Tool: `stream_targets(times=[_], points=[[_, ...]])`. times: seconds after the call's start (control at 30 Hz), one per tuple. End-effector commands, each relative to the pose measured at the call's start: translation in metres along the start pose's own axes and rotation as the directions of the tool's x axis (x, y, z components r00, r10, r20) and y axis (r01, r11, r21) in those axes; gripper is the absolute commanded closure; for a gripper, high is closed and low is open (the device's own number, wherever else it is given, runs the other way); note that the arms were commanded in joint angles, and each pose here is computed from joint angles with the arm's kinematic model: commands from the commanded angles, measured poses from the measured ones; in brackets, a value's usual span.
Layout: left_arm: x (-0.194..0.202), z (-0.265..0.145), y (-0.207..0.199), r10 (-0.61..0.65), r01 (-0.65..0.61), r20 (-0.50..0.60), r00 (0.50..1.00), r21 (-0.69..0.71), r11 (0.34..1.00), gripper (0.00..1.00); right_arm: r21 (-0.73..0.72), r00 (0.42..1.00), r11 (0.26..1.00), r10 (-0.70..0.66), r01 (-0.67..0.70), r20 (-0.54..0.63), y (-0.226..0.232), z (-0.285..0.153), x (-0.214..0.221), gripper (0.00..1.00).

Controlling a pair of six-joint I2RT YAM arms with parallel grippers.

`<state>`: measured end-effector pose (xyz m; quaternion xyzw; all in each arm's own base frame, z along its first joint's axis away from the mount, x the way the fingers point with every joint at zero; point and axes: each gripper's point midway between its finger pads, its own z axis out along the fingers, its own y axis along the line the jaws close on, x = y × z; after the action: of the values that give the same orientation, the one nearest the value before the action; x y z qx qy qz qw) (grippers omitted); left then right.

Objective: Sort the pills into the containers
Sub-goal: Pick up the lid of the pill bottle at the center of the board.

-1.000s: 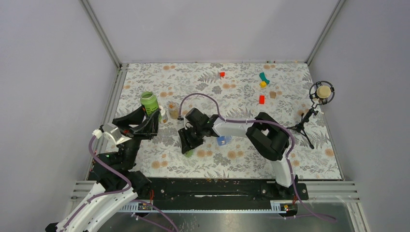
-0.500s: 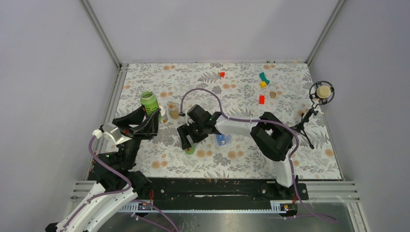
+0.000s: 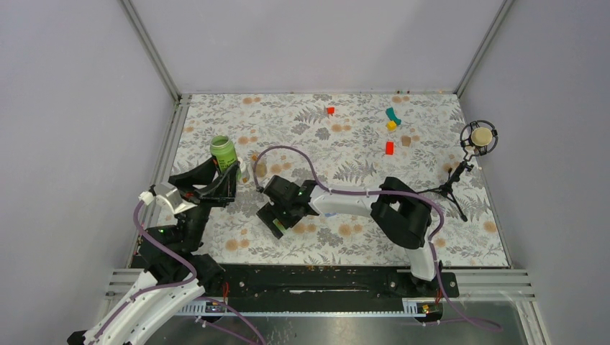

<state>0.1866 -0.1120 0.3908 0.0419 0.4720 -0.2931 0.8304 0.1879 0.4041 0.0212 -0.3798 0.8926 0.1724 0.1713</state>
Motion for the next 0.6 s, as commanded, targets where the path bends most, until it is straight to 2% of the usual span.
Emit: stream_targets(times=[0.0,0.33,0.57], points=[[-0.023,0.005,-0.003,-0.025,0.025,0.066,0.998,0.003,1.000,1.00,0.074,0.999,0.996,-0.045,0.045,-0.004,0.000,0.002,-0.004,0.05],[-0.024,0.006,-0.003,-0.025,0.025,0.066,0.997,0.004,1.000,1.00,0.192,0.997,0.979,-0.076,0.074,0.002,-0.007,0.011,-0.014,0.14],[-0.023,0.005,-0.002,-0.022,0.022,0.067,0.998,0.000,1.000,1.00,0.192,0.998,0.980,-0.059,0.058,-0.001,-0.005,0.008,-0.016,0.35]])
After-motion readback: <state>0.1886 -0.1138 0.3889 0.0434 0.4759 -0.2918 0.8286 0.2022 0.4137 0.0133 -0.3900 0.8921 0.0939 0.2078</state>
